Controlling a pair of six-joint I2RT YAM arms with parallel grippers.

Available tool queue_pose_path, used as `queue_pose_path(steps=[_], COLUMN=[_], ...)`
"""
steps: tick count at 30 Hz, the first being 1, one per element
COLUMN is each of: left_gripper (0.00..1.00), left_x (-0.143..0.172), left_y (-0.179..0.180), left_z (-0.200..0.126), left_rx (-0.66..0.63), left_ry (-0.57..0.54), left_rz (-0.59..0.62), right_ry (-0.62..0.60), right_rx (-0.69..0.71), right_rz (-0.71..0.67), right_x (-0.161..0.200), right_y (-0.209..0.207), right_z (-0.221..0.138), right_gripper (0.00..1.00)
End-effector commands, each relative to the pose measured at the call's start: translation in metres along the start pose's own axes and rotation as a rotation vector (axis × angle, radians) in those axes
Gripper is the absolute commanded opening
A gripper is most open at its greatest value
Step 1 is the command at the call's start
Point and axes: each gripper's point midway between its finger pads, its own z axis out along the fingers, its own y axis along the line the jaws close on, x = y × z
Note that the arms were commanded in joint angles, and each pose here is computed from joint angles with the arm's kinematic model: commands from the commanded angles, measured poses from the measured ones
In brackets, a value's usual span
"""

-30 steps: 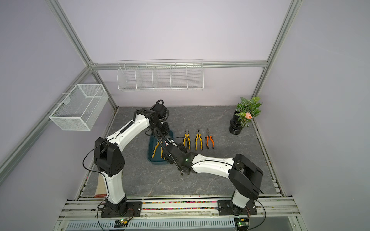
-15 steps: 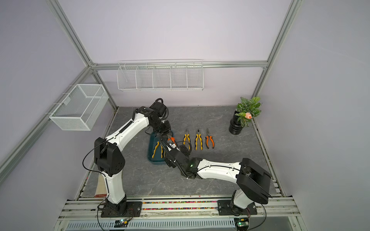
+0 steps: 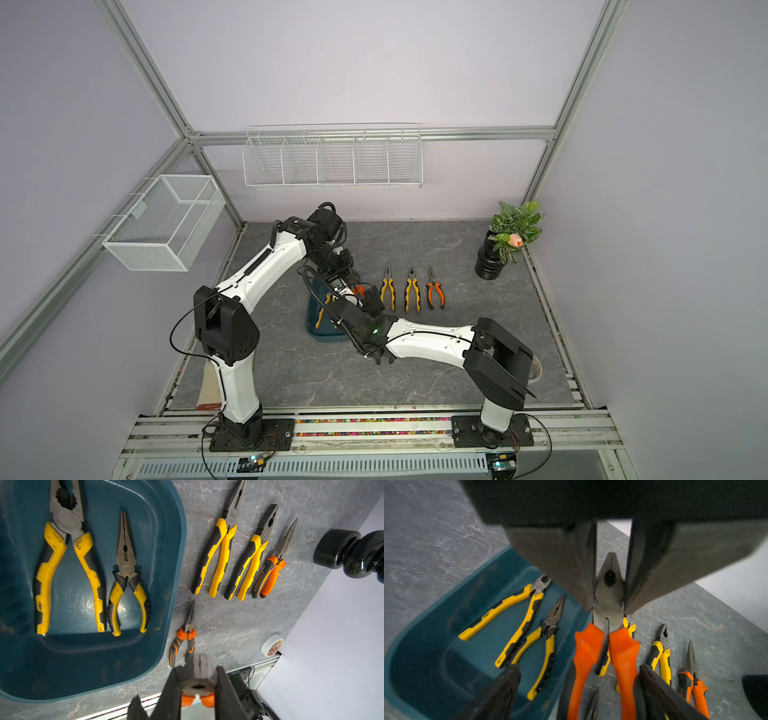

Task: Take the pliers out of the storage box
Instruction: Pick up the pliers from the storage box.

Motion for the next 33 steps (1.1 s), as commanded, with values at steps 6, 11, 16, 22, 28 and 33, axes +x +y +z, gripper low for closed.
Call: queue_pose_path(steps=[6, 11, 16, 22, 28, 33], left_gripper=[0.00, 0.00, 0.00, 0.00, 0.00, 0.00], left_x=[0.005, 0.004, 0.003, 0.004, 0.003, 0.002], left_y=[-0.011, -0.010, -0.008, -0.004, -0.004, -0.006], left_z=[-0.021, -0.019, -0.016, -0.012, -0.012, -0.014], left_rx=[0.036, 0.033, 0.029, 0.024, 0.026, 0.030], left_ry=[0.003, -0.001, -0.005, -0.003, -0.006, -0.012], left_rz=[0.035, 0.036, 0.037, 0.034, 0.035, 0.038], right_ry=[0.060, 0.056, 0.052, 0.050, 0.084, 0.102], right_rx=[0.040, 0.030, 0.024, 0.014, 0.019, 0.008], right_rz=[-0.049, -0.044, -0.048, -0.041, -0.039, -0.021], right_x=[0.016, 0.014, 0.010, 0.000, 0.004, 0.011], right_y=[-0.006, -0.005, -0.005, -0.007, -0.010, -0.009], right_z=[0.006, 0.006, 0.006, 0.008, 0.014, 0.015], right_gripper=[0.96, 0.83, 0.82, 0.79, 0.68, 0.61])
